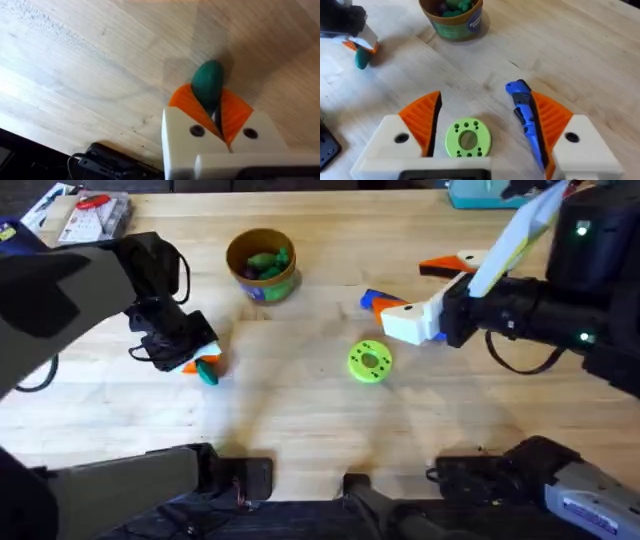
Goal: Pick up the gripper from the table and insert it into the empty holder that is missing its gripper. Then pick up a screw, insert it into the mounting hole, and use the screwdriver to tighten it. Finally, clean up the table by picking up the vegetable and placing it into the bucket.
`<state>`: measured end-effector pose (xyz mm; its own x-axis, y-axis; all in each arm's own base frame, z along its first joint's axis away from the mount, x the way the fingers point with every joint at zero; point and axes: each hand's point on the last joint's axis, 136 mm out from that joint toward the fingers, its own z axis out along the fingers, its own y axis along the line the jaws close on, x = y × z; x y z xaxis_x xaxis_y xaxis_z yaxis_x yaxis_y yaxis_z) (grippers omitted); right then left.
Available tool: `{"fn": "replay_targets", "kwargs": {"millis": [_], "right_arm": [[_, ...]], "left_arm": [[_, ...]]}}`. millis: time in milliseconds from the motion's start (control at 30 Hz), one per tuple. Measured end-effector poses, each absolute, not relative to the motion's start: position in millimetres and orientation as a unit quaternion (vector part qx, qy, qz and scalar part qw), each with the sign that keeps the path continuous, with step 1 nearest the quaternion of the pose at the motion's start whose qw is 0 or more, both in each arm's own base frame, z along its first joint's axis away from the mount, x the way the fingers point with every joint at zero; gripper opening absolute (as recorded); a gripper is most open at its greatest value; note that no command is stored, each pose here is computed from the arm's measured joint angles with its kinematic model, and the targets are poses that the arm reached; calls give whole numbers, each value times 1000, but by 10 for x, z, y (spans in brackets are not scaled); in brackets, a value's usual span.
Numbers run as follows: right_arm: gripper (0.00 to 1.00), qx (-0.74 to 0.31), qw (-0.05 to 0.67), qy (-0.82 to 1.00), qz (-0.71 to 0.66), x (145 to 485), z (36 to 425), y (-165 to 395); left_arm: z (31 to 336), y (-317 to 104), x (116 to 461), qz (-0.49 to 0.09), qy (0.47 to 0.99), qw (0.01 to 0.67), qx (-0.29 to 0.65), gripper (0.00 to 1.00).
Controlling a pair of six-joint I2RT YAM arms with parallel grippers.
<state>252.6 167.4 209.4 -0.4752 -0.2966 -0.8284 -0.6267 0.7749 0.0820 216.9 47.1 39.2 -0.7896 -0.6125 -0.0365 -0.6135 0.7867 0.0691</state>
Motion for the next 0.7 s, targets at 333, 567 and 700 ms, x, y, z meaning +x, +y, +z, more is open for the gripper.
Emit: {"fn": "replay_targets", "kwargs": {"millis": [333, 567, 700], "right_arm": [[973, -276, 412, 848, 188, 2563, 1966, 1692], [973, -276, 392, 857, 186, 2594, 1840, 1707], [973, -276, 393, 857, 186, 2596, 1841, 1708]], "left_arm": [[717, 463, 2097, 60, 949, -19, -310, 25], [1682, 274, 2850, 41, 958, 147, -245, 25], [2083, 17, 3224, 10, 948, 241, -205, 25]]}}
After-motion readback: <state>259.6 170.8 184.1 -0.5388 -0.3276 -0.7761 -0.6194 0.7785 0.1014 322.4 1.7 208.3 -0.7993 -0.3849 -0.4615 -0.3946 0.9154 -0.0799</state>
